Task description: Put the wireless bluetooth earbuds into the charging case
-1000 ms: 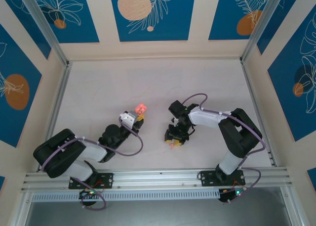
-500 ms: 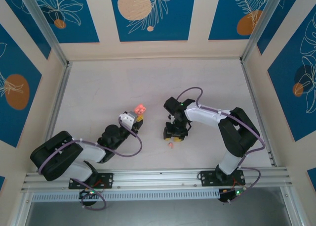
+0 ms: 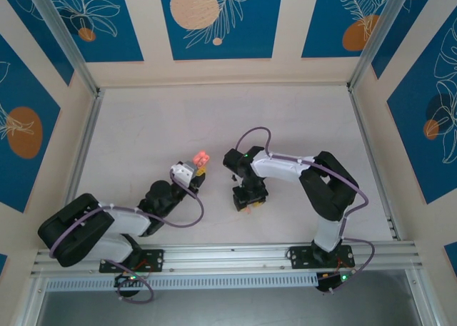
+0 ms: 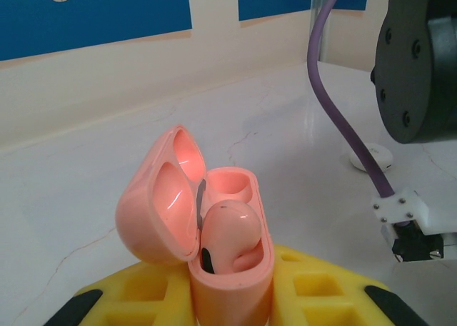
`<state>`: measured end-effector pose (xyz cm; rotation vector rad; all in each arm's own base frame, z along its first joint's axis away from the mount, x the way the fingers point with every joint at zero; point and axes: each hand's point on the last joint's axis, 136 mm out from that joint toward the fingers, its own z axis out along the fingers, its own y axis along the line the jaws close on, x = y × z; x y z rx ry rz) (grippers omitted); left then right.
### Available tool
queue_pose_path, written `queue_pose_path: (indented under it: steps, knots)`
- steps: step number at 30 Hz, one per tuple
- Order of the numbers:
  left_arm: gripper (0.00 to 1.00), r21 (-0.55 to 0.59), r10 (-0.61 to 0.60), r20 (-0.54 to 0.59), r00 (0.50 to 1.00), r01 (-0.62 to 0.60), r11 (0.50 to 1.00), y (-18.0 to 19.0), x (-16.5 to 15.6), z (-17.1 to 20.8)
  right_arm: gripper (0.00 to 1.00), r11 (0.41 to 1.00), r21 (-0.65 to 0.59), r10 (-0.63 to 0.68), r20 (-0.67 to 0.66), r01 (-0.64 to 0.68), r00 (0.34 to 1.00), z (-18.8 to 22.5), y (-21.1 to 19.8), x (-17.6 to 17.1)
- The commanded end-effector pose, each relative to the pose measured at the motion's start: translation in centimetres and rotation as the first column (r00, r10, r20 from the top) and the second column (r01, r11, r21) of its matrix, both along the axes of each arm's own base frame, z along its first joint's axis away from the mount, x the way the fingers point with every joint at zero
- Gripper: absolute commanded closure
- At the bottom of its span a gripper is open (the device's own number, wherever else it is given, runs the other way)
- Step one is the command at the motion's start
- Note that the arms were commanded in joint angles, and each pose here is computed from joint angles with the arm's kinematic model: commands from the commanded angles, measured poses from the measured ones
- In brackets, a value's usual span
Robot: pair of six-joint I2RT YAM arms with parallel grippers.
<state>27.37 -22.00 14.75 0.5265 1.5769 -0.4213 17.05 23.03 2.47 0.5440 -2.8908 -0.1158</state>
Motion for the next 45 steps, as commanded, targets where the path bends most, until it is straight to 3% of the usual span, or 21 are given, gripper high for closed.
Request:
queue_pose_path:
  steps: [1, 14, 32, 45]
  knots:
    - [0.76, 0.010, 0.008, 0.023, 1.000, -0.008, 1.000, 0.2, -0.2, 0.4, 0.51, 0.999, 0.022, 0.046, 0.010, -0.046, 0.999, 0.2, 1.1, 0.3]
    - [0.76, 0.012, -0.016, 0.022, 1.000, 0.016, 1.000, -0.1, -0.4, 0.4, 0.59, 0.991, -0.062, 0.120, 0.001, -0.120, 0.993, -1.0, 0.8, -0.1]
    - [0.76, 0.039, -0.023, 0.012, 1.000, 0.022, 0.999, -0.4, -0.3, -0.1, 0.73, 0.992, -0.087, 0.089, 0.008, -0.088, 0.996, -0.8, 0.3, -0.5]
    - [0.76, 0.054, -0.109, -0.010, 0.994, 0.110, 0.992, -2.7, 0.1, -1.5, 0.75, 0.999, 0.024, -0.044, 0.150, 0.041, 0.988, 1.6, 0.4, 2.0]
